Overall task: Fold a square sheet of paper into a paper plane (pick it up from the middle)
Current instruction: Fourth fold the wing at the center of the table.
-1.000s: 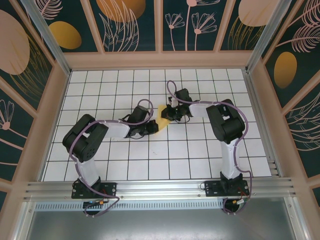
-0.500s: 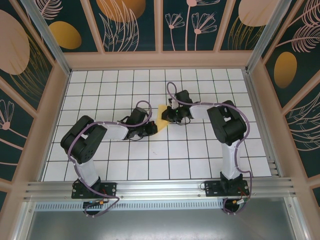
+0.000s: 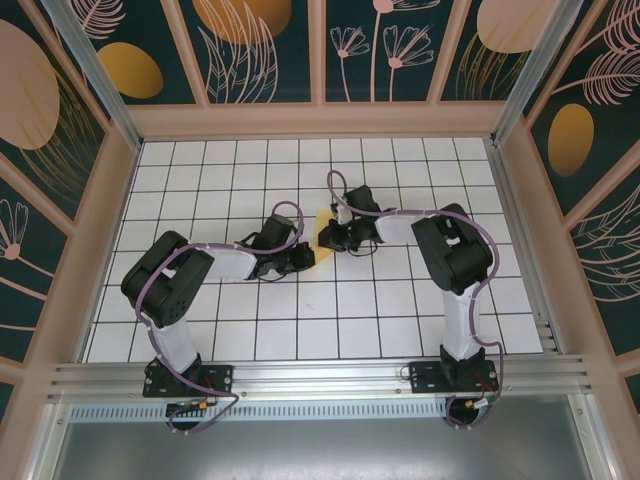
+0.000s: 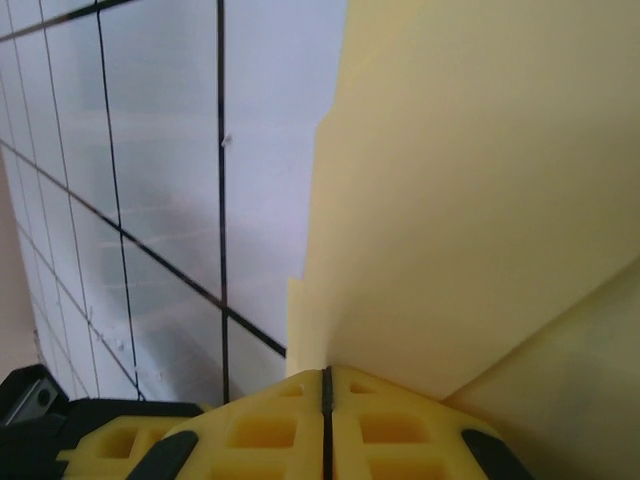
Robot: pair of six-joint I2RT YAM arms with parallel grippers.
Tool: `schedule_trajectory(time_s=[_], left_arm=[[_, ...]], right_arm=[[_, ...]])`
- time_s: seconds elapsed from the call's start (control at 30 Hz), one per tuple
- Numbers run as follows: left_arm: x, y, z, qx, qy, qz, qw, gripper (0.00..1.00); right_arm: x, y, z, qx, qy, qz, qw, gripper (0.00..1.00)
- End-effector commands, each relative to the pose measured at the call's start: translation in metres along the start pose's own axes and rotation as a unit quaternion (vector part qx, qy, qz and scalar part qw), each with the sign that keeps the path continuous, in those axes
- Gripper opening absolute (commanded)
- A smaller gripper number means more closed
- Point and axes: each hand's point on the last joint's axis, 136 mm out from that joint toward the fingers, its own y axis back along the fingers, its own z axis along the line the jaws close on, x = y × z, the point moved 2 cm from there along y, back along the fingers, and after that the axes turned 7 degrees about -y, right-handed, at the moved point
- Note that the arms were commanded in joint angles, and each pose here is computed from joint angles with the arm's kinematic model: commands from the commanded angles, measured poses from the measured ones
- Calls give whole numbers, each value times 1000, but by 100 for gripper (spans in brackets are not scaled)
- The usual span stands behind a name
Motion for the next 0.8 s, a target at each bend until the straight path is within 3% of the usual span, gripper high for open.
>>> schedule_trajectory(time_s=[0.0, 0.33, 0.77], left_arm=[[27, -5, 21, -35, 22, 45, 998, 0], [30, -4, 23, -38, 25, 49, 998, 0], [41, -6, 30, -45, 23, 70, 996, 0]], right_arm=[[20, -1, 4, -5, 1, 34, 999, 7], [9, -6, -23, 53, -4, 12, 999, 5], [-85, 28, -65, 74, -15, -90, 993, 5]])
